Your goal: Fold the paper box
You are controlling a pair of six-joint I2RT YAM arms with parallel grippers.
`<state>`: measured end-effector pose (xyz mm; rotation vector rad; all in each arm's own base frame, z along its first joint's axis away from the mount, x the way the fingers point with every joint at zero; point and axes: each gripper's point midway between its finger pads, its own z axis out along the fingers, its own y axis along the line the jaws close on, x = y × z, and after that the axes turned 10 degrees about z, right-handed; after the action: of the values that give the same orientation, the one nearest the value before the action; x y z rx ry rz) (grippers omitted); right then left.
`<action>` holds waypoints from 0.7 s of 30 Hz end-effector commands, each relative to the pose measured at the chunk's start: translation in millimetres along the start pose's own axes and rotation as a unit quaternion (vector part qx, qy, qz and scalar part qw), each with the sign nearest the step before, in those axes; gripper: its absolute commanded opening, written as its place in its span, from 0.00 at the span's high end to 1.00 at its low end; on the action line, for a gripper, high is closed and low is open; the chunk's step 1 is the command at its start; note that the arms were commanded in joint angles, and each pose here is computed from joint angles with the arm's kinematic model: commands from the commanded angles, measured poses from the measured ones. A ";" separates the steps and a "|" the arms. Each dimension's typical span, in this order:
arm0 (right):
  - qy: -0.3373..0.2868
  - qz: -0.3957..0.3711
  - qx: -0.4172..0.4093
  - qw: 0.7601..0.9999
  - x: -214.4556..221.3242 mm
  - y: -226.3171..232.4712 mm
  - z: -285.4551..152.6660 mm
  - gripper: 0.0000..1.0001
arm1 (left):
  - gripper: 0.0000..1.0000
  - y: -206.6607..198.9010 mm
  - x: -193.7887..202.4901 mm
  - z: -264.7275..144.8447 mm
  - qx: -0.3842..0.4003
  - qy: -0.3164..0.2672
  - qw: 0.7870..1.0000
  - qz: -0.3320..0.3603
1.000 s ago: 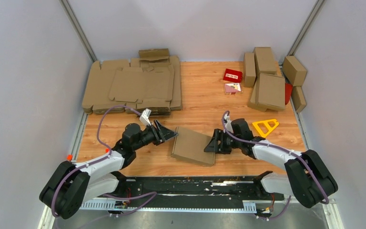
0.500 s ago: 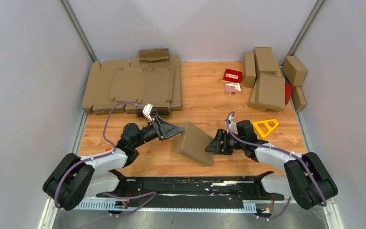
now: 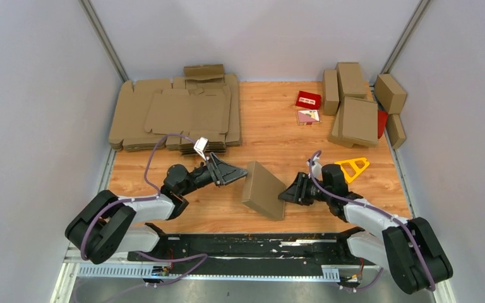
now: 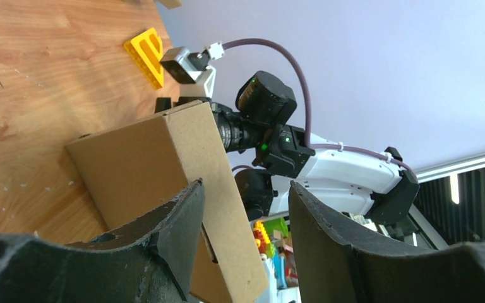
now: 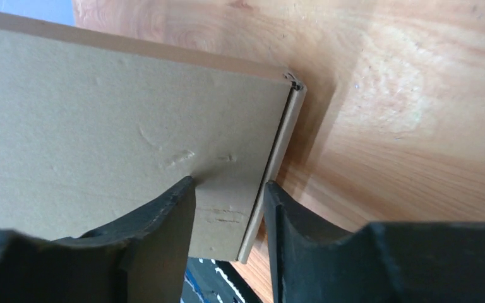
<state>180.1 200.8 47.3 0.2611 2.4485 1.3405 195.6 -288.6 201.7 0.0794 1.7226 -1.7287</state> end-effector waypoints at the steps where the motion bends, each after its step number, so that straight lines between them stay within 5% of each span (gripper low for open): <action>1: -0.054 -0.031 -0.001 0.998 -22.4 10.5 -5.7 0.59 | 0.40 29.3 47.1 -12.4 -0.064 0.093 0.993 -0.021; 6: -0.074 -0.031 0.037 0.996 -25.4 -2.7 -11.1 0.67 | 0.39 47.0 47.9 -22.1 -0.124 0.096 0.988 0.010; 21: -0.086 -0.098 0.082 0.988 -28.3 5.8 -42.1 0.50 | 0.38 64.5 48.0 -32.9 -0.178 0.106 0.977 0.051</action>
<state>188.6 171.8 66.2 0.2203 2.3837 1.0835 174.7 -271.7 120.6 0.1510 2.1197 -1.4007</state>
